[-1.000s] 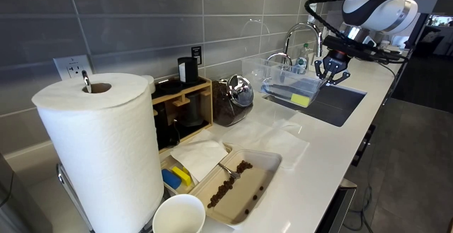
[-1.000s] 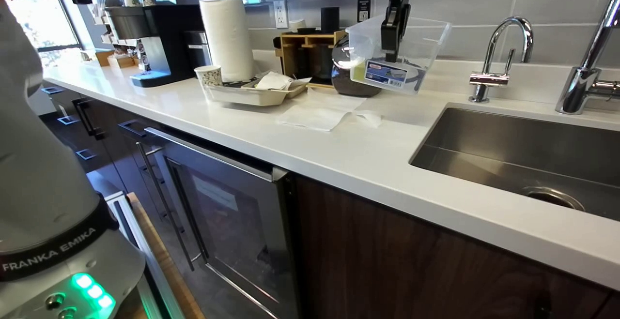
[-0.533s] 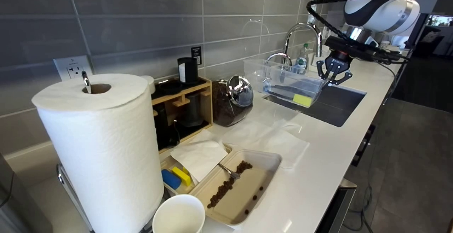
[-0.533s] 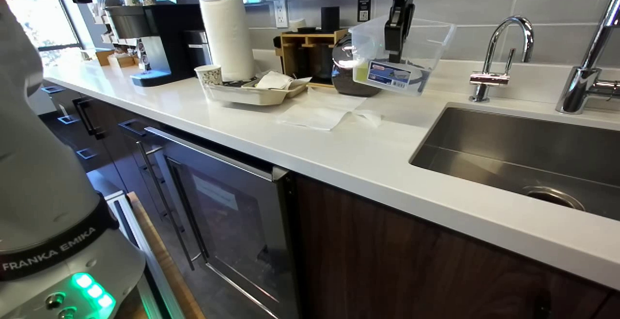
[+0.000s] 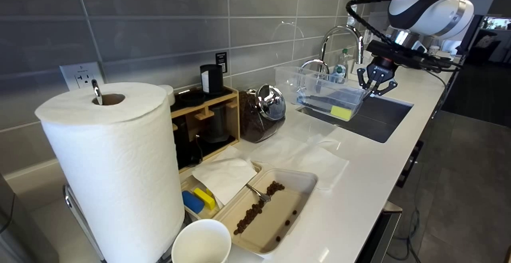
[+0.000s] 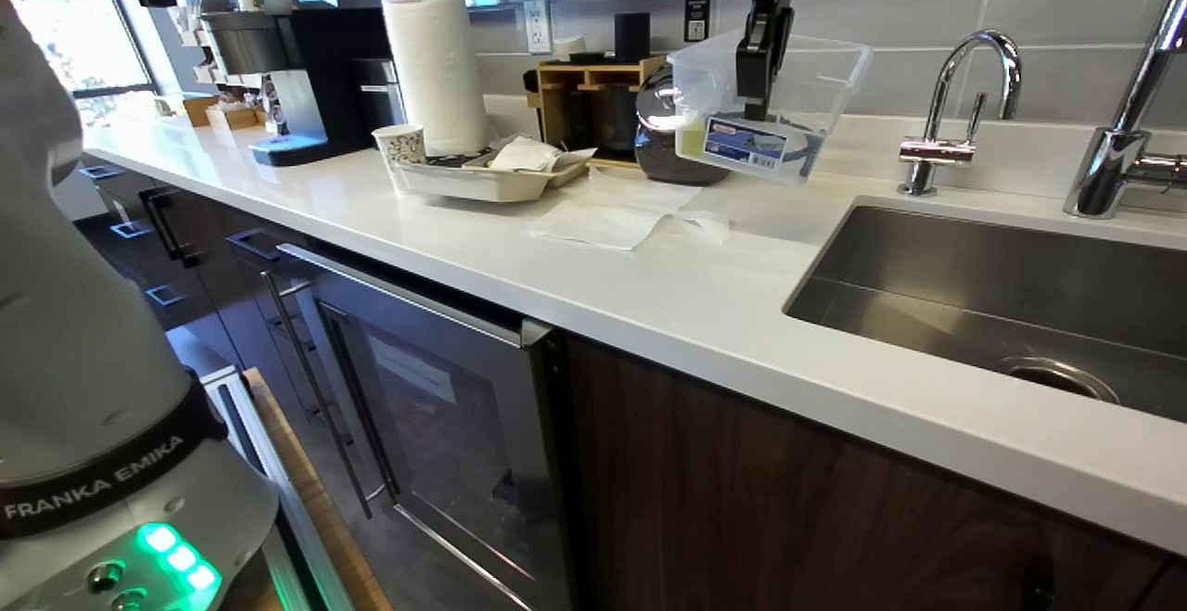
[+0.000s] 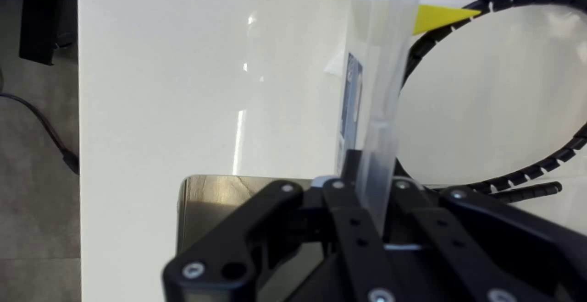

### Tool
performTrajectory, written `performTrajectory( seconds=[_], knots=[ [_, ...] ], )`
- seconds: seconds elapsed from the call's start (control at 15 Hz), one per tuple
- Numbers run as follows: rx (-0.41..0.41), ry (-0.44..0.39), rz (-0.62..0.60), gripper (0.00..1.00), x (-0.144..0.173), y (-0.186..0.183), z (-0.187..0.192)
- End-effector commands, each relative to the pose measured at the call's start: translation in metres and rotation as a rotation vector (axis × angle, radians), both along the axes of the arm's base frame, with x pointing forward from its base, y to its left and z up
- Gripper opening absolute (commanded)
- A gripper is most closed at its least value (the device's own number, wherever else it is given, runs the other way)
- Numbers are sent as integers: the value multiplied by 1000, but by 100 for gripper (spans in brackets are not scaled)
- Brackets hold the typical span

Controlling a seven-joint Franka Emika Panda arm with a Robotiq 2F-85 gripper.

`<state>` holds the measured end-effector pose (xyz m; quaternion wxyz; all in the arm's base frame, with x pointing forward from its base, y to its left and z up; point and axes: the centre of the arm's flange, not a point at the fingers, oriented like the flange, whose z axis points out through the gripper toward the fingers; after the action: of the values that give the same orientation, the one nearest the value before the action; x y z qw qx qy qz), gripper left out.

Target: Move the basket to the right

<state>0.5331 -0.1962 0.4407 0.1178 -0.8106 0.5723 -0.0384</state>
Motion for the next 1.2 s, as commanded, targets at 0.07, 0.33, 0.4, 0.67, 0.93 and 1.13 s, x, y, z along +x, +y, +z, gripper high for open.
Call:
performTrajectory(
  seconds=[0.07, 0.33, 0.4, 0.67, 0.93, 1.13],
  knots=[
    [0, 0, 0, 6, 0, 0, 0],
    [0, 0, 0, 6, 0, 0, 0],
    [0, 0, 0, 6, 0, 0, 0],
    [-2, 7, -36, 2, 6, 0, -7],
    [4, 27, -56, 2, 10, 0, -13],
    [-4, 35, -72, 2, 16, 4, -16]
  ],
)
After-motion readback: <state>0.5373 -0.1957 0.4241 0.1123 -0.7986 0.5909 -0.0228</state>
